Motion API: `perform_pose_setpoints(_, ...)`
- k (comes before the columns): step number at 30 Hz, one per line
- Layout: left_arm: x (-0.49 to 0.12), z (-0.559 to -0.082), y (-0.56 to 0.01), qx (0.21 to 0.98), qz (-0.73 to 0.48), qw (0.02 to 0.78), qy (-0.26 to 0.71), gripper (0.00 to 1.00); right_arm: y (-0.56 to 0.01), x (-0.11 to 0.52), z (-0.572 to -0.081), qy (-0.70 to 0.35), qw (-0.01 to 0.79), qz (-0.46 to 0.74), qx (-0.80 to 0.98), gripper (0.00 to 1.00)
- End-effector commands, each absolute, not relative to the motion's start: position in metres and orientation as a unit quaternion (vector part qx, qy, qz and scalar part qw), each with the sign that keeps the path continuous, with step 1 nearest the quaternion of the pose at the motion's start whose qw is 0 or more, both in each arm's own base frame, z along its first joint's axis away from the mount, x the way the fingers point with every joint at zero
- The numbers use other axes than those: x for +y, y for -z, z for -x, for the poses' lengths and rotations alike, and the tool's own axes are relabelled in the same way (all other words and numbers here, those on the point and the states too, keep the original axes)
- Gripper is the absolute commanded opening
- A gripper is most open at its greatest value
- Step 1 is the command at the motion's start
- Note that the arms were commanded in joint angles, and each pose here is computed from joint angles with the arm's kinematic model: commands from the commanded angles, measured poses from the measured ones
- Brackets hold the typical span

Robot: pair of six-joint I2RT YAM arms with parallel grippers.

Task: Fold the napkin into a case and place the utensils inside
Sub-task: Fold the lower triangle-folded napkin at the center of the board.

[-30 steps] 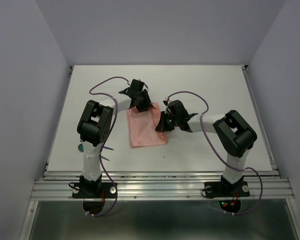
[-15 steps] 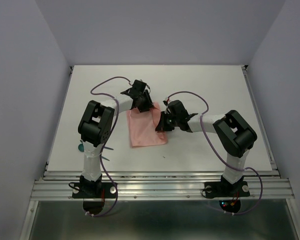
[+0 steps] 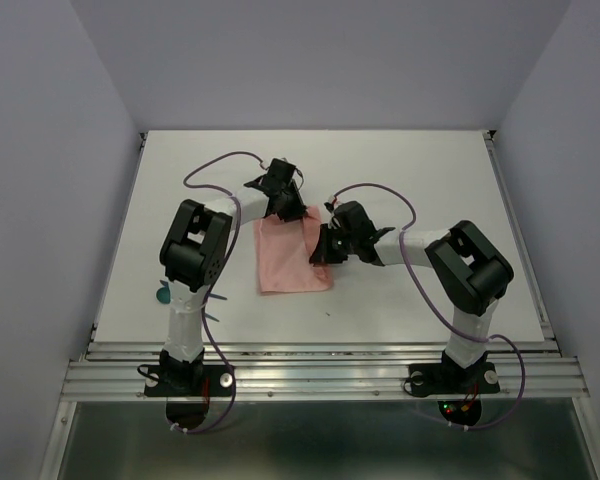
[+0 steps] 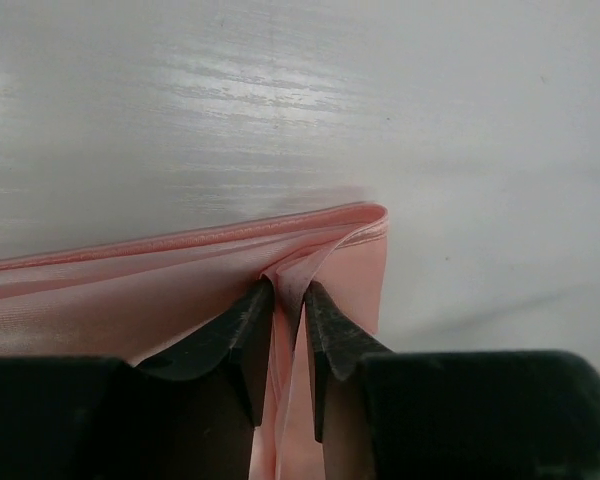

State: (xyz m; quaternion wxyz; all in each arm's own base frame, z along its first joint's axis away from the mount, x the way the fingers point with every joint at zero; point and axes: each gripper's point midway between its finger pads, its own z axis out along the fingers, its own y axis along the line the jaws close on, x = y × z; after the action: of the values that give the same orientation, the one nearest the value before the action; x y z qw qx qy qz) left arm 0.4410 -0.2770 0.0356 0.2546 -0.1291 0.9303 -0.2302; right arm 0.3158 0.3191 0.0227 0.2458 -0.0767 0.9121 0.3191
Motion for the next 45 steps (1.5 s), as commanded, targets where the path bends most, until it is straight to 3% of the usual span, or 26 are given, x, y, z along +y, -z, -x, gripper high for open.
perform_pose_setpoints(1, -0.284, -0.454, -0.052, 0.923, 0.126, 0.277, 0.236, 0.29, 0.002, 0.305, -0.291, -0.283, 0.206, 0.083, 0.933, 0.01)
perform_pose_setpoints(5, -0.282, -0.453, -0.051, 0.924, 0.126, 0.277, 0.231, 0.29, 0.001, 0.305, -0.291, -0.282, 0.207, 0.083, 0.933, 0.01)
perform_pose_setpoints(8, -0.279, -0.454, -0.052, 0.925, 0.125, 0.283, 0.222, 0.42, 0.000, 0.305, -0.292, -0.282, 0.208, 0.084, 0.933, 0.01)
perform_pose_setpoints(12, -0.274, -0.453, -0.047, 0.928, 0.126, 0.285, 0.203, 0.44, 0.001, 0.305, -0.292, -0.282, 0.207, 0.083, 0.933, 0.01)
perform_pose_setpoints(18, -0.273, -0.451, -0.036, 0.932, 0.127, 0.280, 0.192, 0.34, -0.001, 0.305, -0.293, -0.281, 0.210, 0.084, 0.933, 0.01)
perform_pose_setpoints(20, -0.273, -0.450, -0.033, 0.933, 0.128, 0.278, 0.191, 0.23, -0.001, 0.305, -0.292, -0.280, 0.209, 0.084, 0.933, 0.01)
perform_pose_setpoints(22, -0.273, -0.451, -0.033, 0.933, 0.127, 0.277, 0.191, 0.21, -0.001, 0.304, -0.292, -0.279, 0.210, 0.084, 0.933, 0.01)
perform_pose_setpoints(25, -0.273, -0.451, -0.037, 0.932, 0.125, 0.280, 0.191, 0.02, -0.004, 0.303, -0.292, -0.277, 0.212, 0.084, 0.934, 0.01)
perform_pose_setpoints(26, -0.273, -0.451, -0.042, 0.931, 0.123, 0.284, 0.192, 0.00, -0.008, 0.302, -0.293, -0.276, 0.217, 0.085, 0.932, 0.01)
perform_pose_setpoints(30, -0.271, -0.451, -0.058, 0.930, 0.115, 0.292, 0.191, 0.00, -0.017, 0.293, -0.295, -0.256, 0.230, 0.085, 0.935, 0.06)
perform_pose_setpoints(35, -0.273, -0.448, -0.078, 0.932, 0.077, 0.296, 0.197, 0.00, -0.035, 0.289, -0.298, -0.251, 0.250, 0.087, 0.931, 0.29)
perform_pose_setpoints(45, -0.274, -0.439, -0.088, 0.930, 0.054, 0.289, 0.220, 0.00, -0.055, 0.288, -0.299, -0.256, 0.265, 0.084, 0.926, 0.36)
